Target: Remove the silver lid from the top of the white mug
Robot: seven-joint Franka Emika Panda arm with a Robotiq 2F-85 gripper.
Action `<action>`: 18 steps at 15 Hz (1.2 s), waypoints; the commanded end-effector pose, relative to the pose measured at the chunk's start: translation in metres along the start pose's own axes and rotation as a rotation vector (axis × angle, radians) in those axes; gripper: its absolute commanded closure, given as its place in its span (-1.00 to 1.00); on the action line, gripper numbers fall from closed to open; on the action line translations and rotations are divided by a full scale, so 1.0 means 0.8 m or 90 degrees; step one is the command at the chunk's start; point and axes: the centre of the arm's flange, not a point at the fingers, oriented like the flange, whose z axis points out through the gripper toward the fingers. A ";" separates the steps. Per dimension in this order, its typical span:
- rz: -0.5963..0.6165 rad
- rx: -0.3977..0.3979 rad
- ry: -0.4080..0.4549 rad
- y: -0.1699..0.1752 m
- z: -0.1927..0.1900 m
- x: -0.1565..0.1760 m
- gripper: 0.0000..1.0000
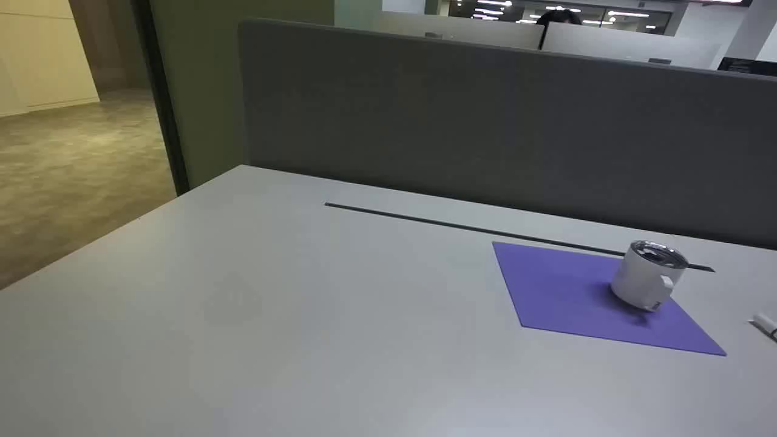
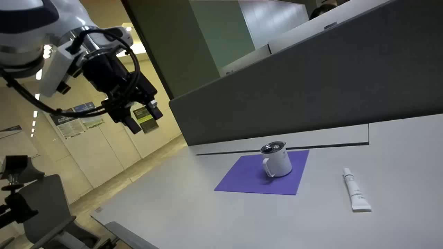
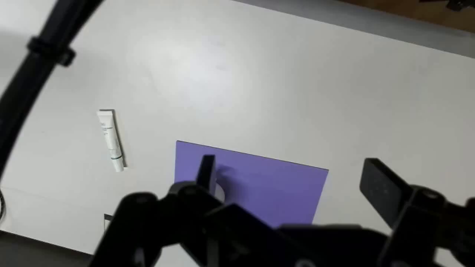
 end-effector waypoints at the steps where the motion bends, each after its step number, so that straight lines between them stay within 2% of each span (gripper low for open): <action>1: -0.001 0.001 -0.006 0.000 0.002 -0.001 -1.00; 8: -0.002 0.005 -0.021 -0.002 0.013 -0.003 -1.00; 9: -0.011 -0.007 -0.023 0.010 0.020 0.015 -1.00; 11: -0.024 0.005 -0.017 0.044 0.029 0.063 -1.00; 12: -0.041 0.016 -0.007 0.064 0.037 0.091 -1.00; 15: -0.110 0.035 0.044 0.099 0.065 0.136 -1.00; 16: -0.121 0.046 0.049 0.109 0.078 0.151 -0.50; 17: -0.129 0.052 0.052 0.118 0.090 0.167 -0.48; 18: -0.135 0.064 0.055 0.125 0.102 0.183 -0.37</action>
